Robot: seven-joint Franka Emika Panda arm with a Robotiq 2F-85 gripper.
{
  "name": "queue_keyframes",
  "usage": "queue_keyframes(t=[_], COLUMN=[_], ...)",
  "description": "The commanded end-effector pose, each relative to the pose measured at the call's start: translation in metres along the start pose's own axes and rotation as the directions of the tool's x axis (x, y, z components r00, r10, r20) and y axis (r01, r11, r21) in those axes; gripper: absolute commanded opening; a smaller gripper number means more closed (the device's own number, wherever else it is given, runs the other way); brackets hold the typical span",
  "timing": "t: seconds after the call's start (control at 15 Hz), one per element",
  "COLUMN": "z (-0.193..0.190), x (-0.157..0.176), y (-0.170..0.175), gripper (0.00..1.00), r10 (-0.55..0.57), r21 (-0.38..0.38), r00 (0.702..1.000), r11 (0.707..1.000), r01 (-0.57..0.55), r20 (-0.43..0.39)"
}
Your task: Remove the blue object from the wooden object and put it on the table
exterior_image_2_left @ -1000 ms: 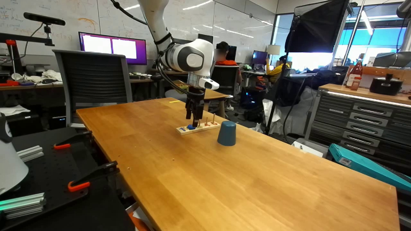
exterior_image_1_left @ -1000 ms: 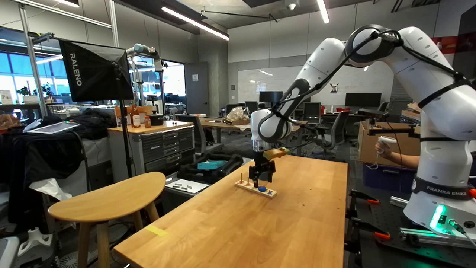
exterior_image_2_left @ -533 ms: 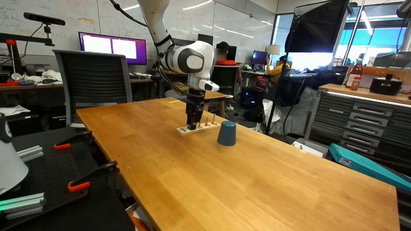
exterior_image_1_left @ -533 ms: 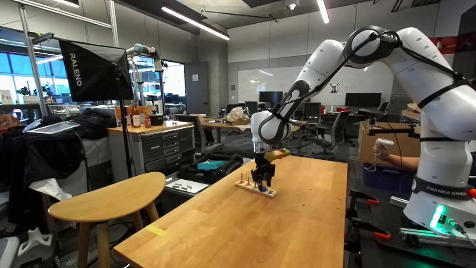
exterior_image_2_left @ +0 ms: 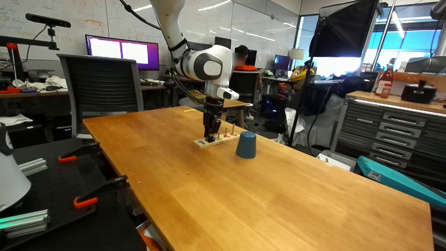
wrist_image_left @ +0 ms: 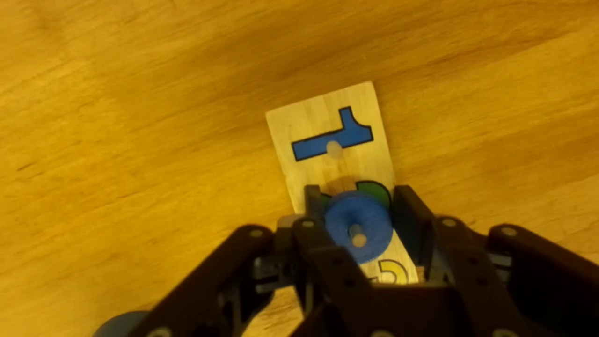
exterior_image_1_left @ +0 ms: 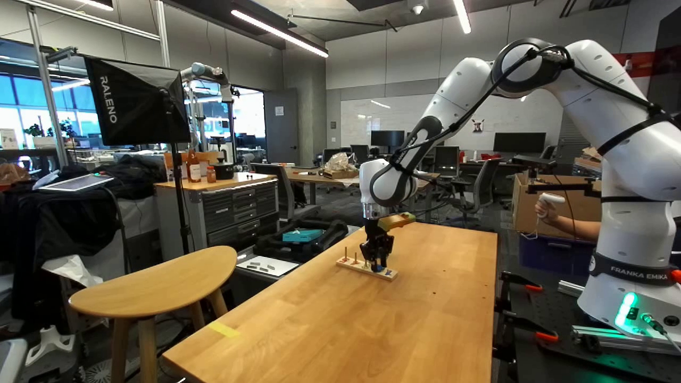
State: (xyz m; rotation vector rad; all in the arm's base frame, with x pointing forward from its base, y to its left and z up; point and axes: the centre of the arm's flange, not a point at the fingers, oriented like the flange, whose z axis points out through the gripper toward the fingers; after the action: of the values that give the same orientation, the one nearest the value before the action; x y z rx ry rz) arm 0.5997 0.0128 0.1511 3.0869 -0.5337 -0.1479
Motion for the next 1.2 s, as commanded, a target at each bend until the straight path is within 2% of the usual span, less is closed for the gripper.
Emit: queue_keyframes(t=[0.0,0.6,0.93,1.13], z=[-0.004,-0.046,-0.049,-0.036], x=[0.007,0.002,0.024,0.034], y=[-0.004,-0.014,0.02,0.049], gripper=[0.2,0.2,0.2,0.2], r10=[0.002,-0.014,0.072,0.125], r21=[-0.002,0.02,-0.001,-0.024], r00=[1.0,0.998,0.995,0.99], r11=[1.0,1.0,0.997,0.992], r01=[-0.002,0.015,-0.072,-0.127], r20=[-0.016,-0.059,-0.071,-0.059])
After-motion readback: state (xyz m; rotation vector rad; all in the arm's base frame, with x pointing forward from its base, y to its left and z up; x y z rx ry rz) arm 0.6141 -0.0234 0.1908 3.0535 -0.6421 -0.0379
